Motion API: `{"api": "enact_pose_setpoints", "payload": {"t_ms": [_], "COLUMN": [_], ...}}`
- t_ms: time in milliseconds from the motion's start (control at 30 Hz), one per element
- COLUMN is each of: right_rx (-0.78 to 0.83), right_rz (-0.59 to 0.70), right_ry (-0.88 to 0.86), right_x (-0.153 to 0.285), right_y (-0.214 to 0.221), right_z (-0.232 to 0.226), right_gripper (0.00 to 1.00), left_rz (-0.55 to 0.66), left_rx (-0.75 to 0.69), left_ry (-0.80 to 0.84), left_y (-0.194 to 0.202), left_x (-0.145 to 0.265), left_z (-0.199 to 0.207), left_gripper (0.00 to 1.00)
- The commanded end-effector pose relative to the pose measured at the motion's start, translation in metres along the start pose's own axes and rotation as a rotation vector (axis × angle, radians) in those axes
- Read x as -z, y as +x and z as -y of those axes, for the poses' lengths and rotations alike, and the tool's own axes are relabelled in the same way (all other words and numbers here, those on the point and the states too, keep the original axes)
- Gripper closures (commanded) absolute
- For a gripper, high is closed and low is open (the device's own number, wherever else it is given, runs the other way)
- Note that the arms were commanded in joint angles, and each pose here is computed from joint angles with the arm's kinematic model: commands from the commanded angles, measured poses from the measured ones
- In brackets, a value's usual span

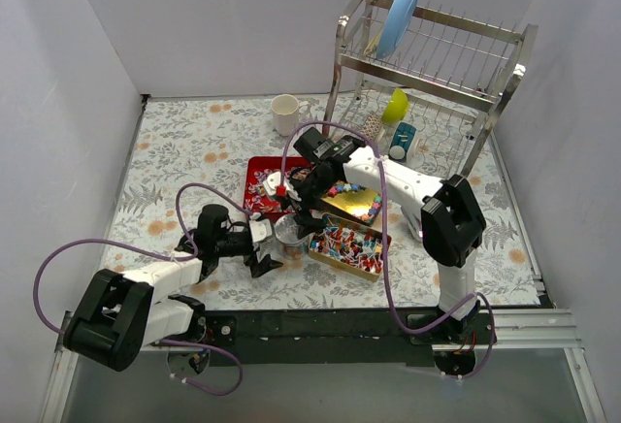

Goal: Pack the candies
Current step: Screw the bottle lid onto the packing bottle.

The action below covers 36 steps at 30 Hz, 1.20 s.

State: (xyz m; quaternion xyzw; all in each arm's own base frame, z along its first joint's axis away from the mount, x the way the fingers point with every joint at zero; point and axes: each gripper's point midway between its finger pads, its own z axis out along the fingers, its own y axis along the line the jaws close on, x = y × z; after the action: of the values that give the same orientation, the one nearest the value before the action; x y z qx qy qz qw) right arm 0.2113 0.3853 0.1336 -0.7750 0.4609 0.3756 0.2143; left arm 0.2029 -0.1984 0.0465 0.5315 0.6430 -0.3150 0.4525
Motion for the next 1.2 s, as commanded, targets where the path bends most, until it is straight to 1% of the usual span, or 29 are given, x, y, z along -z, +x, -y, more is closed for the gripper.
{"api": "enact_pose_setpoints", "payload": {"t_ms": [0, 167, 367, 467, 500, 633, 667, 733, 767, 833, 867, 900, 967, 1033, 1100, 1133, 1167], "right_rx": [0.057, 0.028, 0.006, -0.003, -0.002, -0.029, -0.044, -0.041, -0.083, -0.106, -0.111, -0.163, -0.19, -0.26, -0.3, -0.315, -0.329], "right_rz": [-0.014, -0.019, -0.035, -0.045, -0.047, -0.066, -0.095, -0.094, -0.112, -0.113, -0.134, -0.142, -0.161, -0.181, -0.199, -0.199, -0.205], "right_ry": [-0.049, -0.125, -0.147, -0.132, -0.124, -0.039, -0.009, 0.033, 0.071, 0.102, 0.143, 0.17, 0.208, 0.249, 0.255, 0.25, 0.257], "right_x": [-0.002, -0.008, -0.011, -0.012, -0.015, -0.017, -0.018, -0.02, -0.019, -0.015, -0.018, -0.019, -0.017, -0.018, -0.019, -0.021, -0.022], "right_y": [-0.005, -0.003, 0.003, 0.007, 0.011, 0.023, 0.031, 0.038, 0.042, 0.044, 0.054, 0.058, 0.066, 0.073, 0.081, 0.084, 0.087], "right_z": [-0.008, -0.018, -0.021, -0.02, -0.018, -0.016, -0.016, -0.019, -0.017, -0.022, -0.02, -0.021, -0.02, -0.017, -0.02, -0.023, -0.024], "right_gripper": [0.02, 0.02, 0.04, 0.09, 0.12, 0.2, 0.21, 0.24, 0.25, 0.27, 0.28, 0.3, 0.31, 0.35, 0.36, 0.36, 0.37], "left_rz": [0.029, 0.031, 0.029, 0.029, 0.028, 0.026, 0.026, 0.022, 0.022, 0.021, 0.025, 0.025, 0.036, 0.036, 0.049, 0.049, 0.07], "left_rx": [-0.032, -0.031, -0.026, -0.023, -0.022, -0.009, 0.01, 0.033, 0.046, 0.08, 0.082, 0.093, 0.085, 0.103, 0.11, 0.146, 0.154], "left_ry": [-0.002, -0.003, -0.008, -0.013, -0.014, -0.025, -0.026, -0.031, -0.032, -0.031, -0.031, -0.033, -0.039, -0.037, -0.042, -0.032, -0.035], "left_y": [-0.005, -0.006, -0.005, -0.006, -0.006, -0.006, -0.006, -0.009, -0.011, -0.016, -0.019, -0.02, -0.028, -0.031, -0.043, -0.046, -0.058], "left_x": [0.002, 0.002, 0.002, 0.002, 0.002, 0.002, 0.002, 0.002, 0.002, 0.003, 0.004, 0.005, 0.006, 0.007, 0.009, 0.01, 0.011], "left_z": [0.001, 0.001, 0.0, -0.001, -0.001, -0.003, -0.003, -0.005, -0.006, -0.007, -0.007, -0.007, -0.009, -0.009, -0.013, -0.011, -0.014], "left_gripper": [0.02, 0.02, 0.02, 0.02, 0.02, 0.02, 0.02, 0.02, 0.02, 0.02, 0.02, 0.02, 0.02, 0.02, 0.02, 0.02, 0.02]}}
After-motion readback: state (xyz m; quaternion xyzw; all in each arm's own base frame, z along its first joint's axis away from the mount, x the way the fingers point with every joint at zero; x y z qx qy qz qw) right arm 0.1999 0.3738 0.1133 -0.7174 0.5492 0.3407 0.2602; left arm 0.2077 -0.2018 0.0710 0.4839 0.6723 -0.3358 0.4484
